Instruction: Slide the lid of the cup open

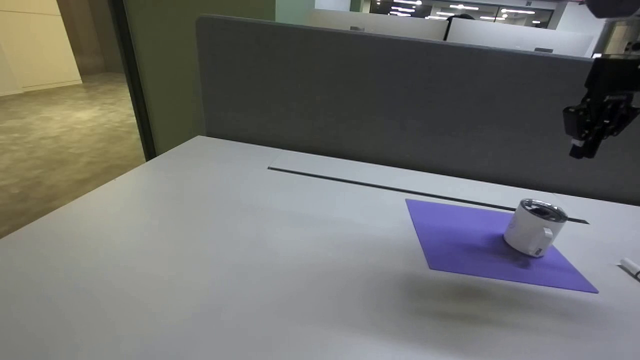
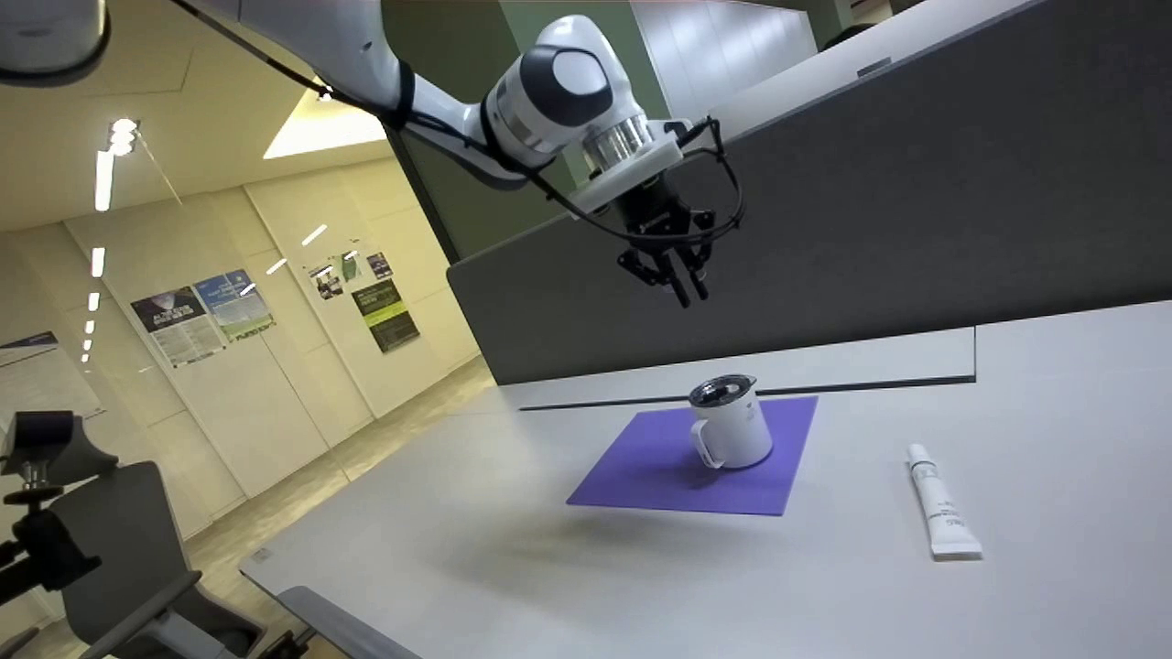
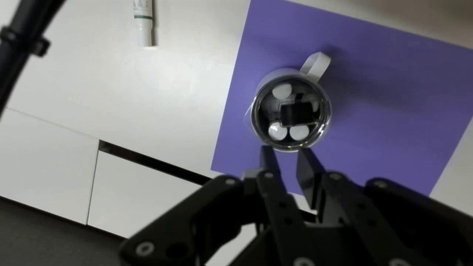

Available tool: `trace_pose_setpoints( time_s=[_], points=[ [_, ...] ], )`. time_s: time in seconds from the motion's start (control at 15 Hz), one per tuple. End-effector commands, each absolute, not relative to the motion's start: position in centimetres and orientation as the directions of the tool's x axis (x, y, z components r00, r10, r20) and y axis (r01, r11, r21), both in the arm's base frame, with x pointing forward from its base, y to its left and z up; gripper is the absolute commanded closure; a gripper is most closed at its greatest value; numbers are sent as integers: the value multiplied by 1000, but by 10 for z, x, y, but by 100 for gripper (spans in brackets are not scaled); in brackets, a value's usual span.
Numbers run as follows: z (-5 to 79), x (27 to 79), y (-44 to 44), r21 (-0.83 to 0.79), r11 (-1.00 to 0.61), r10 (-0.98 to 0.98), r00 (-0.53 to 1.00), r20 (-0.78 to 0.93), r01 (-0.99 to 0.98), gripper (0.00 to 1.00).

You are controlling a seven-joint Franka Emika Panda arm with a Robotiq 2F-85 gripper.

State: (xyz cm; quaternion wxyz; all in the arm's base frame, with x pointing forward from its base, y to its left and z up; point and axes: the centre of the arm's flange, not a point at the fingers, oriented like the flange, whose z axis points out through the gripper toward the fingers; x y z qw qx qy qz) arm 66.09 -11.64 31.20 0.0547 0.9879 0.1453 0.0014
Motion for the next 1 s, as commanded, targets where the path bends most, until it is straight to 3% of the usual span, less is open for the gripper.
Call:
trace_pose_setpoints(
  time_s=[0.0, 0.47, 0.93],
  points=[
    [332, 661, -127, 86, -957, 272, 959, -74, 278, 46],
    [333, 657, -130, 84, -961, 253, 960, -120, 264, 1],
    [324, 651, -127, 74, -959, 264, 957, -122, 274, 0]
  ],
)
